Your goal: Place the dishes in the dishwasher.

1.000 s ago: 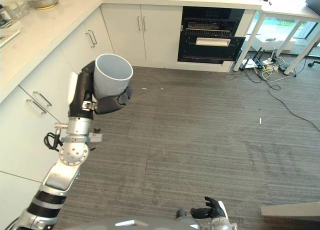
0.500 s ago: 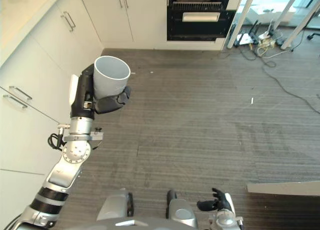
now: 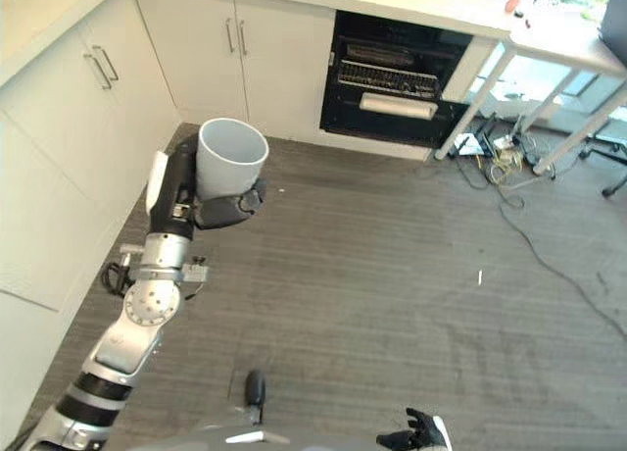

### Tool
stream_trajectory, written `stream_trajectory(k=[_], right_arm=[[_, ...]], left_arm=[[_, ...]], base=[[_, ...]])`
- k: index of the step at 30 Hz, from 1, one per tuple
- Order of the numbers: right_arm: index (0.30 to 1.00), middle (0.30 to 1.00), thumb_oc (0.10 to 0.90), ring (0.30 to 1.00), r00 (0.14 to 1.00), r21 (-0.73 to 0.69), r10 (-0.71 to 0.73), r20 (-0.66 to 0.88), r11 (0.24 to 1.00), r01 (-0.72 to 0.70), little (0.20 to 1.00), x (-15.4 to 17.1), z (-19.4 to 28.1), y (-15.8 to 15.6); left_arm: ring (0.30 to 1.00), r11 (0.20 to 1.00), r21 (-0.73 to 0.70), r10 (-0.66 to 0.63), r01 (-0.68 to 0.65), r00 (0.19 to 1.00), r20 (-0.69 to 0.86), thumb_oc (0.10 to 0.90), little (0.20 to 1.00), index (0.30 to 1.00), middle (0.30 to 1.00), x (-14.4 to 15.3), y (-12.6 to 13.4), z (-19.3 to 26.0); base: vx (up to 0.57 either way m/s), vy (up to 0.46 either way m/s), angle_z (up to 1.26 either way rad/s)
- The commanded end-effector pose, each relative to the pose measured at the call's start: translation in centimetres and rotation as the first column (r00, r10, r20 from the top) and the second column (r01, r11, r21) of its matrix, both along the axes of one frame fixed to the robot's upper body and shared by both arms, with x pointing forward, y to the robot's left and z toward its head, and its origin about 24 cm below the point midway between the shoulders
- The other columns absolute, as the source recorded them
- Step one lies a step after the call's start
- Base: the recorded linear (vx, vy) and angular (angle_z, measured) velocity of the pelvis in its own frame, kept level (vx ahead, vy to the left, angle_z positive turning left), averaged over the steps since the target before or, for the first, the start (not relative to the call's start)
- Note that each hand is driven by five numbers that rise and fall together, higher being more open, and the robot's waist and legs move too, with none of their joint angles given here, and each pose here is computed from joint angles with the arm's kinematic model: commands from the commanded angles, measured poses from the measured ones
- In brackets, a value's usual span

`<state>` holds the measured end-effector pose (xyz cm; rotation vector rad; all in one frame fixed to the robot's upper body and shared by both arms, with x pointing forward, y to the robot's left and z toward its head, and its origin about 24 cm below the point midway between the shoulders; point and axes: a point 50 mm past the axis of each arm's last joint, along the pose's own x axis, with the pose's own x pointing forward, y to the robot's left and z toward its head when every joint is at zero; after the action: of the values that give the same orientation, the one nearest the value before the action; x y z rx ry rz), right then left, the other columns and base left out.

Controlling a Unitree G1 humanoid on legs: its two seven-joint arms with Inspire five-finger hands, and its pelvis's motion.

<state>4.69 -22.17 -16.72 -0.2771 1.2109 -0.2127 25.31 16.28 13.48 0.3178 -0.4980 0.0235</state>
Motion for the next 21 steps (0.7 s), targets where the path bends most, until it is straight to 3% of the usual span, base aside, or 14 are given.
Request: stream_trajectory(k=[1, 5, 11, 17, 21], right_arm=[[0.900, 0.900, 0.800, 0.900, 0.992, -0.032, 0.062, 0.111, 0.998, -0.058, 0.900, 4.2, 0.9, -0.5], [0.900, 0.900, 0.800, 0.900, 0.992, -0.018, 0.033, 0.120, 0.999, -0.031, 0.900, 4.0, 1.0, -0.8], [0.900, 0.900, 0.800, 0.900, 0.989, -0.046, -0.113, 0.091, 0.992, 0.117, 0.900, 2.0, 1.0, -2.7], [0.900, 0.900, 0.800, 0.900, 0.967, -0.067, -0.186, 0.175, 0.977, 0.200, 0.900, 3.5, 1.9, -4.7], [0.900, 0.900, 0.800, 0.900, 0.959, -0.100, -0.161, 0.235, 0.977, 0.188, 0.900, 5.7, 2.8, -5.5]], left_arm=[[0.300, 0.996, 0.038, -0.090, 0.082, 0.941, 0.325, 0.400, 0.300, 0.300, 0.300, -0.4, -1.2, 6.4], [0.300, 0.994, 0.003, -0.104, 0.108, 0.950, 0.296, 0.400, 0.300, 0.300, 0.300, -0.1, -1.6, 5.9], [0.300, 0.990, -0.029, -0.125, 0.136, 0.961, 0.247, 0.400, 0.300, 0.300, 0.300, 0.4, -2.2, 4.9], [0.300, 0.979, -0.094, -0.153, 0.182, 0.955, 0.254, 0.400, 0.300, 0.300, 0.300, 0.6, -2.7, 5.1], [0.300, 0.970, -0.128, -0.177, 0.205, 0.963, 0.204, 0.400, 0.300, 0.300, 0.300, 0.8, -2.8, 4.4]], base=[[0.46, 0.232, 1.35], [0.46, 0.100, 0.82], [0.53, -0.017, 0.97], [0.26, -0.039, -0.07], [0.31, 0.024, -0.43]])
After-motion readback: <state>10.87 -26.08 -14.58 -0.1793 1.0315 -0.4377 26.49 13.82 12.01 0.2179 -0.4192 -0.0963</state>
